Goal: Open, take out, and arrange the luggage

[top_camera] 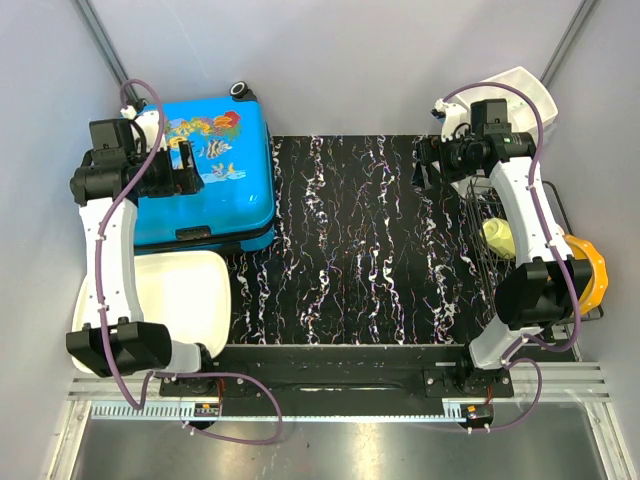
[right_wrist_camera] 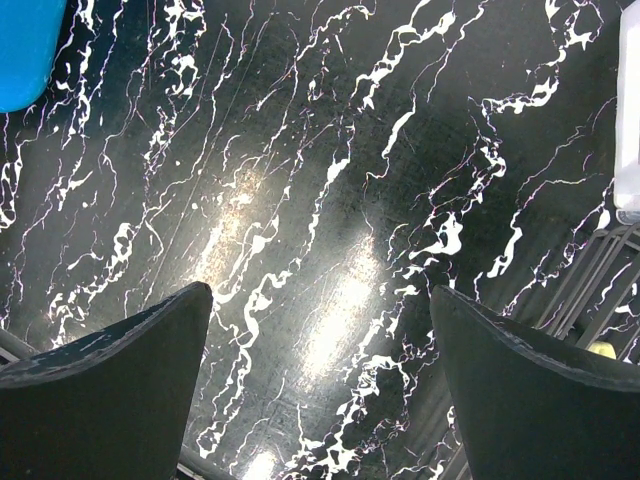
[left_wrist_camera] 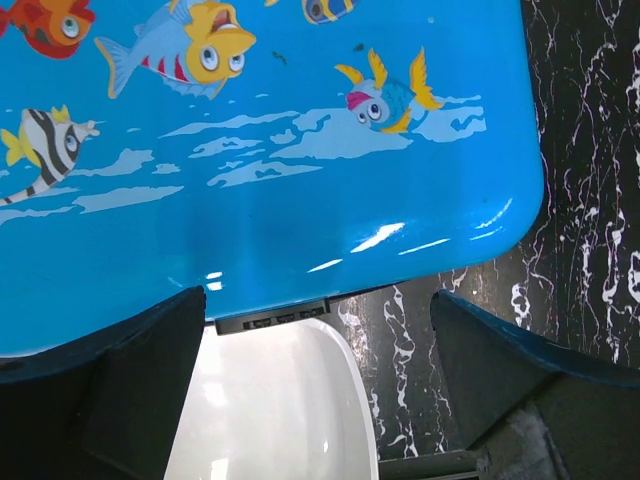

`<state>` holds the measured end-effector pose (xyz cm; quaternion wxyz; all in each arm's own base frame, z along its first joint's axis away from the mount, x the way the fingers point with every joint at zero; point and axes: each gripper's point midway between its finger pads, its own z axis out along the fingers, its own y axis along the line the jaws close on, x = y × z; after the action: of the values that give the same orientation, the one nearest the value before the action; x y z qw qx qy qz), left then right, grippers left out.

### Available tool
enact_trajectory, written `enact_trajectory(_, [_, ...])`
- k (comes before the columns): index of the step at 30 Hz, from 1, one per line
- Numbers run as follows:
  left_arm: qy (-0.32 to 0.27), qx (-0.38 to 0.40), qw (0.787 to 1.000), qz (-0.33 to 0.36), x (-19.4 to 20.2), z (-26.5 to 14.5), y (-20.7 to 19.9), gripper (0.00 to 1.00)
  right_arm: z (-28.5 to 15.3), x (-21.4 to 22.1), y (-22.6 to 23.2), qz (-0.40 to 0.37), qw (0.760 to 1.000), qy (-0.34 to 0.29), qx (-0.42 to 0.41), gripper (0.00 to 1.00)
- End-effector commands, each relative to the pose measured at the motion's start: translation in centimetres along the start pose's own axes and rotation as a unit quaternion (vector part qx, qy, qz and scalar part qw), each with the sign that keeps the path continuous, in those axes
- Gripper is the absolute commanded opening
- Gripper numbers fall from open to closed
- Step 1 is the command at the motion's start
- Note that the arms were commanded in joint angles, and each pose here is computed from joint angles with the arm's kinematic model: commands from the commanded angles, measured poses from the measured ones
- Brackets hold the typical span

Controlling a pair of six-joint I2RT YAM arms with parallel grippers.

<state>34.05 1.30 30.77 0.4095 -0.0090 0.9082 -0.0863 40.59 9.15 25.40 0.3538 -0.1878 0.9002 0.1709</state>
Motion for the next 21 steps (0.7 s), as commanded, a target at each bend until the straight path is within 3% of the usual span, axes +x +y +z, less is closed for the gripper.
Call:
enact_trajectory(1, [-0.053, -0.008, 0.999, -0.012, -3.3, -1.5, 0.6, 0.99, -1.0, -2.7, 0.6, -0.014, 0.999, -0.042, 0.001, 1.00])
enact_trajectory(13, [-0.065, -0.019, 0.993, -0.098, -8.5, 2.2, 10.6, 0.99, 0.1, -2.9, 1.7, -0.027, 0.998, -0.036, -0.038, 1.00])
enact_trajectory(21, [-0.065, -0.094, 0.986, -0.124, -7.0, 7.5, 15.9, 0.99, 0.3, -2.8, 2.3, -0.017, 0.998, -0.034, -0.047, 1.00])
